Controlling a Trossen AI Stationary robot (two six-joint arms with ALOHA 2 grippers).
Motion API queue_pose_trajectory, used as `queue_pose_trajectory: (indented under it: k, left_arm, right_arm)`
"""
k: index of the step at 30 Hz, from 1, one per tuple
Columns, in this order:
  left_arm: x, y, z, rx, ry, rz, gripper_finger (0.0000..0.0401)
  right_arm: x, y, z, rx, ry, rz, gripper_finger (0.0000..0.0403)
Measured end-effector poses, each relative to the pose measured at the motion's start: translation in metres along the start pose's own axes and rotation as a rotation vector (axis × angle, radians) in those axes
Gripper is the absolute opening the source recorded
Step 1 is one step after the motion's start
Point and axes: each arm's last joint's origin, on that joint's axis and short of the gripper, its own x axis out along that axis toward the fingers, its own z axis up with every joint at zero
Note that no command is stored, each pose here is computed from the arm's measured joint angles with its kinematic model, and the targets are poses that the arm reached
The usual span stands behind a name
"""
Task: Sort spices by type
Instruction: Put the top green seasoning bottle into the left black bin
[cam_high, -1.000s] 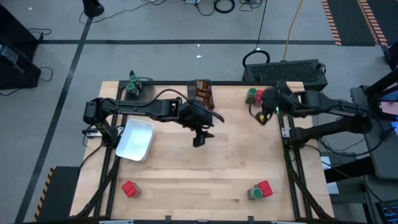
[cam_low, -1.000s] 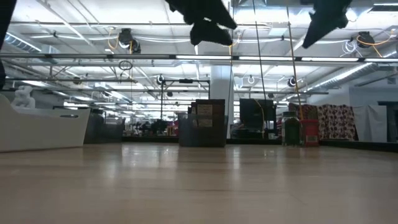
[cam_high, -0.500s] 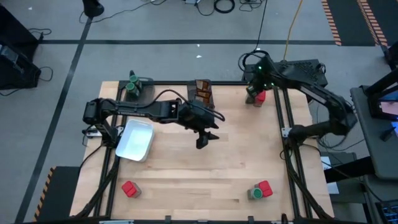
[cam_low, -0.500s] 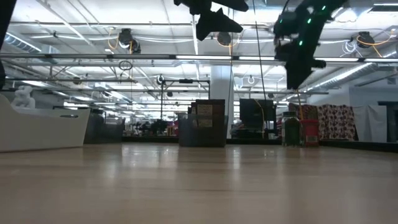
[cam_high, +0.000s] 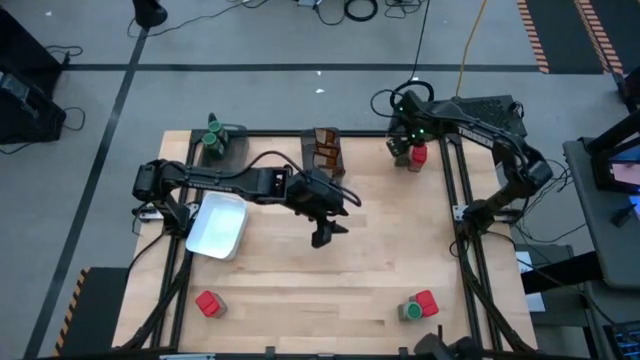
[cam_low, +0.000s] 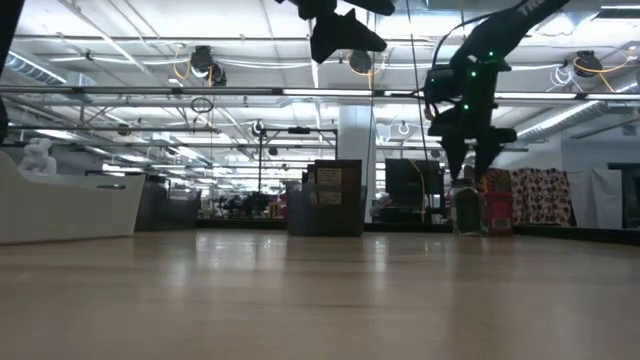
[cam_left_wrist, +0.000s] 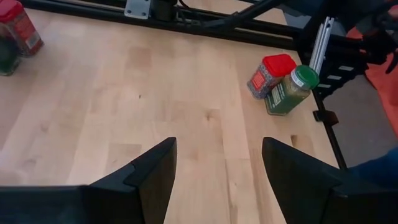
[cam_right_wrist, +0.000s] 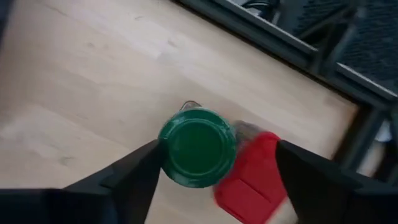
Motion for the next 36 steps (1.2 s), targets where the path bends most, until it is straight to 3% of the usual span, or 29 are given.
queue_pose_trajectory:
  k: [5,19,25,29,36]
  left_arm:
    - [0.0,0.0,0.0,0.0,0.0,0.0,0.0239]
    - [0.0,0.0,-0.002,-0.001,0.016,0.003,0.0239]
    - [0.0,0.0,-0.001,0.0,0.014,0.005,0.0239]
    - [0.0,0.001,-0.001,0.0,0.013,0.01,0.0239]
    - [0.0,0.001,-0.001,-0.001,0.013,0.01,0.0239]
  right_arm:
    - [0.005,0.002,0.003,0.019,-0.008,0.014,0.0328]
    - [0.006,0.002,0.004,0.03,-0.016,0.015,0.0323]
    - [0.006,0.006,0.004,-0.033,0.0,0.111,0.0322]
    - [0.01,0.008,0.004,-0.211,-0.002,0.111,0.0322]
    - [0.01,0.026,-0.003,-0.781,-0.008,0.132,0.0322]
